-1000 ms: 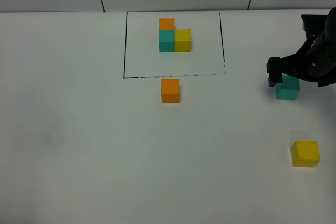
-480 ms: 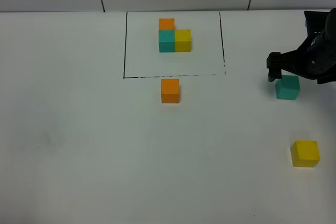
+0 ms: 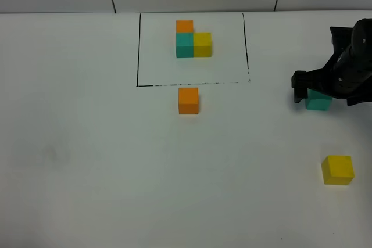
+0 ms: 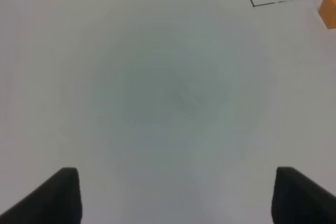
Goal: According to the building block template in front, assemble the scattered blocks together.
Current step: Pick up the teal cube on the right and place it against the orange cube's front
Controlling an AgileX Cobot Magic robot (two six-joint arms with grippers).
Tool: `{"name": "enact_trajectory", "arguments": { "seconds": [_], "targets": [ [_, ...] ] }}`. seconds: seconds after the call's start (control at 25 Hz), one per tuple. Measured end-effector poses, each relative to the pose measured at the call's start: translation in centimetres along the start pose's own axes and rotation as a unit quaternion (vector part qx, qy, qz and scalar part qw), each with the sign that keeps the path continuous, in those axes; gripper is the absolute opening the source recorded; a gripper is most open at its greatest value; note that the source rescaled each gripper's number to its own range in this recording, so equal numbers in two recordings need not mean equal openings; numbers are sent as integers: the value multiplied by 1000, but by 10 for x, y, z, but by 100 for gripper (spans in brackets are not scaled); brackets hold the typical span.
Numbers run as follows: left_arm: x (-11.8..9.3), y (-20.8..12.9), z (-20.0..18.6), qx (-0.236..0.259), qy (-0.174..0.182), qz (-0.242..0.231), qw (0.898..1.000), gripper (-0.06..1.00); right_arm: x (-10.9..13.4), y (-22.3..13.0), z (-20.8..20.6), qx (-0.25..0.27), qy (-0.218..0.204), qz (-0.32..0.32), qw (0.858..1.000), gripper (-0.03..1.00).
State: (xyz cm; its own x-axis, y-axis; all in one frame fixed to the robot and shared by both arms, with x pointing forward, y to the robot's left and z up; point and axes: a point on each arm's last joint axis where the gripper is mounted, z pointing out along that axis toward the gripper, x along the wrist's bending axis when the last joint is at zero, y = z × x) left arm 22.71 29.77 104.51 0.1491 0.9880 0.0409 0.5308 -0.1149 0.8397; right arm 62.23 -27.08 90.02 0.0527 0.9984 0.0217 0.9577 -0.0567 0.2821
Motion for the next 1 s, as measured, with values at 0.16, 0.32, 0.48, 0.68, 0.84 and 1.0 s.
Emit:
{"name": "enact_trajectory", "arguments": {
  "seconds": [0.16,0.32,0.48,0.68,0.84,1.0],
  "targets": [
    [0,0,0,0,0,0,1000,69,0,-1,5,4,0,0,1000,100],
    [0,0,0,0,0,0,1000,69,0,0,6,-1,0,0,1000,98],
    [0,0,0,0,0,0,1000,69,3,0,6,-4,1,-4,1000,97],
    [0,0,0,0,0,0,1000,69,3,0,6,-6,2,-5,1000,96],
    [0,0,0,0,0,0,1000,69,3,0,6,-6,1,-7,1000,96],
    [0,0,0,0,0,0,1000,69,3,4,5,-12,-3,-15,1000,94]
  ]
}}
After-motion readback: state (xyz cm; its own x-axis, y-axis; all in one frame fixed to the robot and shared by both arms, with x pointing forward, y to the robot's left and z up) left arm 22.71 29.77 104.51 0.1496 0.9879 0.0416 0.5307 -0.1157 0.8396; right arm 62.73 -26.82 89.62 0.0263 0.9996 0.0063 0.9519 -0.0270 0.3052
